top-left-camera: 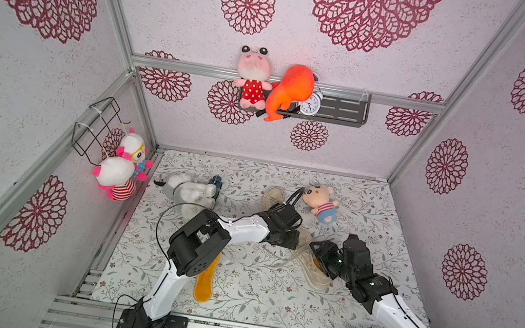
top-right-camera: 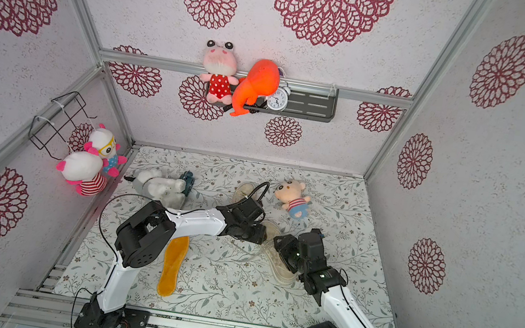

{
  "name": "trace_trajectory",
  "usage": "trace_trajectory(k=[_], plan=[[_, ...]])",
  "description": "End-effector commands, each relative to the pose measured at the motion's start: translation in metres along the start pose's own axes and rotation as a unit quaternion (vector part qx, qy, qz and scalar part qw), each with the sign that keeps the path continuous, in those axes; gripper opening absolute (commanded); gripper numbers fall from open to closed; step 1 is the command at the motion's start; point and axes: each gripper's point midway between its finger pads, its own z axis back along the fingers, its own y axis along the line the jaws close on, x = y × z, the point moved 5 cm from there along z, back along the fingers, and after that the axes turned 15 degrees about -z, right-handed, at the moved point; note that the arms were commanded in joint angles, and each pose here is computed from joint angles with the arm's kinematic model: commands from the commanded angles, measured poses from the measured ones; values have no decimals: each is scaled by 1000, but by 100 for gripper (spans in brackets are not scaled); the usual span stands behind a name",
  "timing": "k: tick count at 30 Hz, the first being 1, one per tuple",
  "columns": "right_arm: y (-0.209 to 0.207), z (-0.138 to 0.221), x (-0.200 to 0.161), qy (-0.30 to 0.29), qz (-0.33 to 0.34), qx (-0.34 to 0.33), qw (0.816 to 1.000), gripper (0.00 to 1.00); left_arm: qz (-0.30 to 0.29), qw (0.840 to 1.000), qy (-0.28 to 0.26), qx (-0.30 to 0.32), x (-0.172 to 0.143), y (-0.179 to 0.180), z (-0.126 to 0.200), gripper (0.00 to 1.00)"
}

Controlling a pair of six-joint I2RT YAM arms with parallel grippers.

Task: Remove the insole from the shoe
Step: Untie the shoelace on the shoe.

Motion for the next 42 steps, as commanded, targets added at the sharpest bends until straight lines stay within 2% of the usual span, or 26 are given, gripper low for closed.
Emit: trace_trajectory(k=[1,10,19,23,26,31,34,39,42], plan=[[1,-5,0,4,-16,5,1000,57,-9,998,67,-7,-38,-9,-6,57],[11,-34,12,-3,6,17,1000,57,-8,998,65,-4,-39,-7,-5,57],[51,-43,22,-20,41,136,990,58,-11,997,79,-1,-47,-5,-9,57],[46,-53,23,-23,93,123,988,58,-14,996,83,-2,-48,-5,-10,57],[44,-57,19,-5,102,145,984,58,-16,996,83,-3,-48,-5,-9,57],[59,-46,3,43,115,226,966,57,-16,996,82,-2,-48,-4,-9,57],[62,-34,-1,54,123,225,965,56,-18,996,83,-1,-48,-4,-9,57],[68,3,-4,34,131,262,955,56,-18,997,80,1,-48,-3,-8,57],[69,9,-1,14,119,294,948,56,-14,997,82,-3,-51,-3,-11,57]])
